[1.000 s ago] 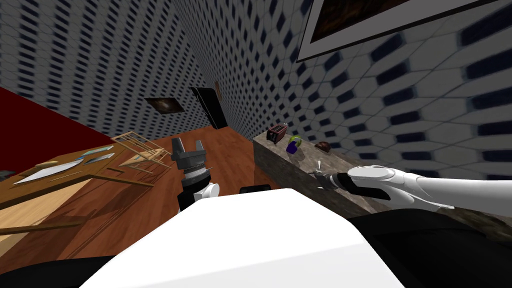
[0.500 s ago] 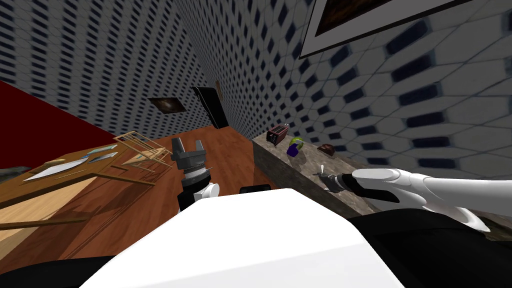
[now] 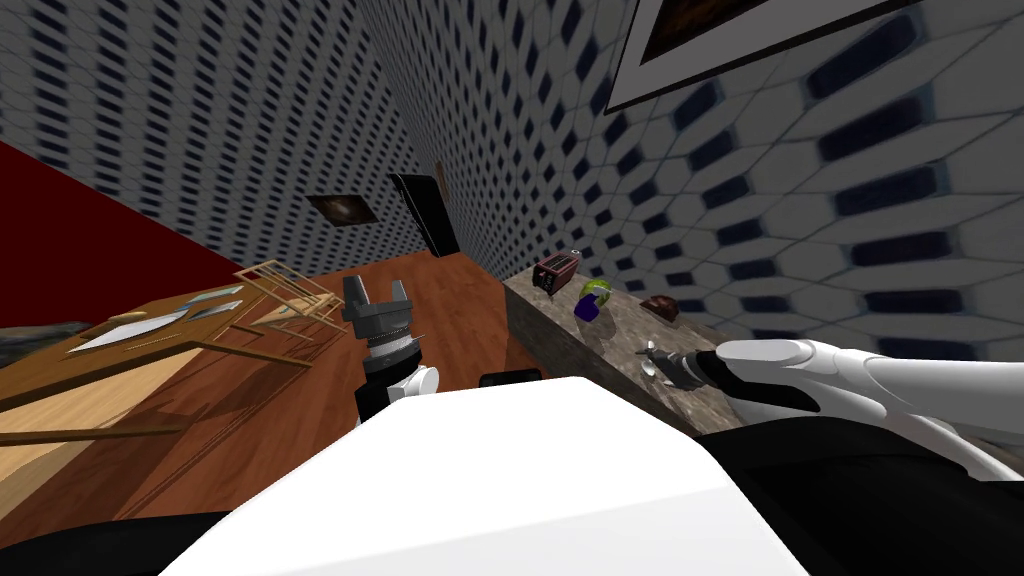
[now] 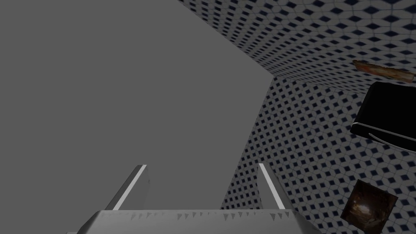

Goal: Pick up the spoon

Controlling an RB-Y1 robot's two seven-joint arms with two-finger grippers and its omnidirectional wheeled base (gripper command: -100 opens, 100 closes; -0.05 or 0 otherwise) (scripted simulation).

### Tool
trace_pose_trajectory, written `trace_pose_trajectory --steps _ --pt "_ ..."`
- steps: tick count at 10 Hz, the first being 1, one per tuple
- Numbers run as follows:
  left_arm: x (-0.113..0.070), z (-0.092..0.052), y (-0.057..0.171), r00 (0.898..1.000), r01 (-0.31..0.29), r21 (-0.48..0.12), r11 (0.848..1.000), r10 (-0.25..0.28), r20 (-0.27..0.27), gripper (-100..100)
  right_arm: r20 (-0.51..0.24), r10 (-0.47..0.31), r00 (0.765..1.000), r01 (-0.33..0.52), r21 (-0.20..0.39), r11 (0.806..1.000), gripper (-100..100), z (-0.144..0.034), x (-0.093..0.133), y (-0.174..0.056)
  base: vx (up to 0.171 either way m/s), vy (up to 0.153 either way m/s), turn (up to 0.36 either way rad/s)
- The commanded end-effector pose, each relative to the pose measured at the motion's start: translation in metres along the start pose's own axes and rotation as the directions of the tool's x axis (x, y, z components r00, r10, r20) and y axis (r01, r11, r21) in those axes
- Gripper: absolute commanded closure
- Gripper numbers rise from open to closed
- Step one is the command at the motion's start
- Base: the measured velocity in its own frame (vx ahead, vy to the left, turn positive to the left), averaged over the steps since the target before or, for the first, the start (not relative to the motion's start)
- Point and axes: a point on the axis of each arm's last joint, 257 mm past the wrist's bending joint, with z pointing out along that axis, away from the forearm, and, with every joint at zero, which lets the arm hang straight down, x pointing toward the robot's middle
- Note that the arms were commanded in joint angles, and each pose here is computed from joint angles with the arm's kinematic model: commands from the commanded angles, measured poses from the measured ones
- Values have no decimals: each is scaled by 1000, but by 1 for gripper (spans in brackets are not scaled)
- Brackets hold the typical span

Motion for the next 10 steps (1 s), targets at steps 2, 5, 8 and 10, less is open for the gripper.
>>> trace_pose_trajectory --steps 2,5,8,10 --pt "0 0 0 1000 0 0 1000 0 0 0 -38 -60 997 58 -40 997 -100 -3 17 20 74 -74 97" --pt "0 0 0 1000 0 0 1000 0 0 0 -48 -68 997 65 -50 997 -100 -1 21 26 71 -91 56" --pt "0 0 0 1000 0 0 1000 0 0 0 -51 -62 997 59 -51 997 -100 6 20 36 13 -7 42" --pt "0 0 0 1000 0 0 1000 0 0 0 -51 -62 997 59 -51 997 -100 6 20 36 3 -2 -2"
